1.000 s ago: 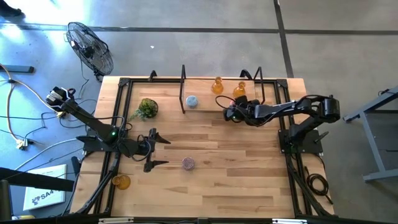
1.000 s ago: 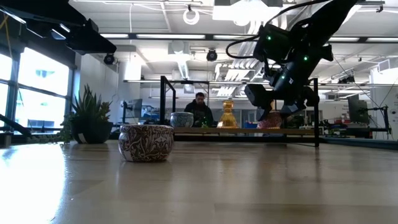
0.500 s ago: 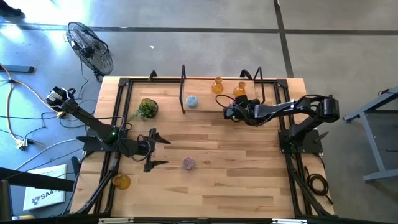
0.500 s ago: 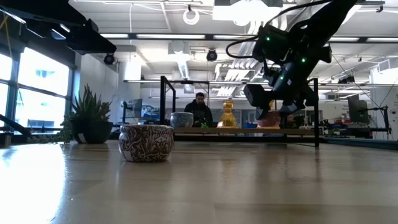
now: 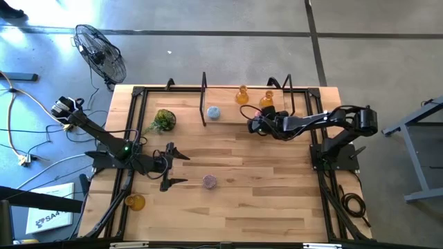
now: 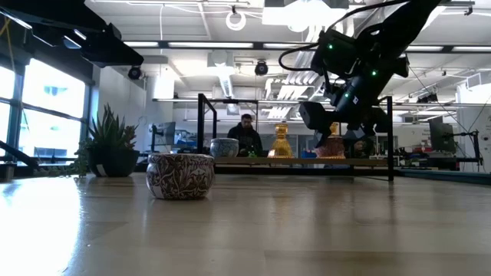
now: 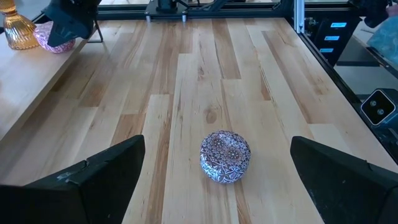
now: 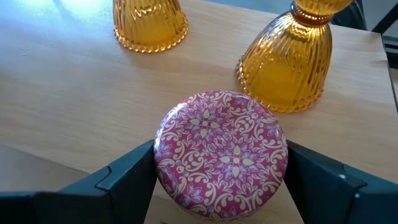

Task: Pick & Place candle stick holders
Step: Put the pink scented candle on the shelf aligned with the blue scented candle, then put the yellow candle holder on the shelf aligned with the other yellow candle holders

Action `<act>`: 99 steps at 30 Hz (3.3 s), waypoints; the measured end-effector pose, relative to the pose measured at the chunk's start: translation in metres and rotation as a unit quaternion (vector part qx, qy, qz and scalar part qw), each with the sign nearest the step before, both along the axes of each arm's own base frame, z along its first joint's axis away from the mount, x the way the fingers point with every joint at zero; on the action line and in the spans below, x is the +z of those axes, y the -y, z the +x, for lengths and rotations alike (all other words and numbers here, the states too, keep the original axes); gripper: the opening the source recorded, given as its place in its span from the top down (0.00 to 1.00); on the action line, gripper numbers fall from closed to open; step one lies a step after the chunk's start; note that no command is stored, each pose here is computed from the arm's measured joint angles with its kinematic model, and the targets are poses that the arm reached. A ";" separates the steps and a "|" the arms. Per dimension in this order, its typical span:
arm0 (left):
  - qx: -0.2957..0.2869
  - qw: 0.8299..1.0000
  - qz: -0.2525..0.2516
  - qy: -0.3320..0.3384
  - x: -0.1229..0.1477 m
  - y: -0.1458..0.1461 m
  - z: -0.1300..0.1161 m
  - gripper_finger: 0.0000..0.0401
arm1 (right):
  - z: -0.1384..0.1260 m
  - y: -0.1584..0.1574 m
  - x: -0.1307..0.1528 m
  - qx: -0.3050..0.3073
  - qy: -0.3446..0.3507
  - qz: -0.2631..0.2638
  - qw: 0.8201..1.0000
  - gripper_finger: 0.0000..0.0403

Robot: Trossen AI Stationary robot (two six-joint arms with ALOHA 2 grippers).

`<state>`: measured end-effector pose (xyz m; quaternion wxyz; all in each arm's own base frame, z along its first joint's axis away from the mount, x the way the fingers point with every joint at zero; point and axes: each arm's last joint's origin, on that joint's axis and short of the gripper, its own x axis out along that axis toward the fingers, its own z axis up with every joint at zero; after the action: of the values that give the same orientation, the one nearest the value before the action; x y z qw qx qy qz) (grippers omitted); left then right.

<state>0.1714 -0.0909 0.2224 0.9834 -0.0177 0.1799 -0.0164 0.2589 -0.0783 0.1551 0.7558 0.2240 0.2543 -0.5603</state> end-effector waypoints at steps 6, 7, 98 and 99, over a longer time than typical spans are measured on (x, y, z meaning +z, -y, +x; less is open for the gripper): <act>0.000 1.000 0.000 0.000 0.000 0.000 0.000 0.01 | 0.000 0.000 0.000 -0.002 0.003 0.001 1.000 0.24; 0.000 1.000 0.000 0.000 0.000 0.000 0.000 0.01 | 0.000 0.000 0.000 -0.002 0.004 0.003 1.000 0.24; 0.000 1.000 0.000 0.000 0.000 0.000 0.000 0.01 | 0.002 -0.109 0.106 0.490 0.139 -0.158 0.846 0.03; 0.000 1.000 0.000 0.000 0.000 0.000 0.000 0.01 | 0.002 -0.114 0.106 0.502 0.141 -0.154 0.839 0.03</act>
<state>0.1714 -0.0909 0.2224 0.9834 -0.0177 0.1800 -0.0166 0.2606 0.0353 0.2612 0.9860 0.0228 0.1327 -0.0986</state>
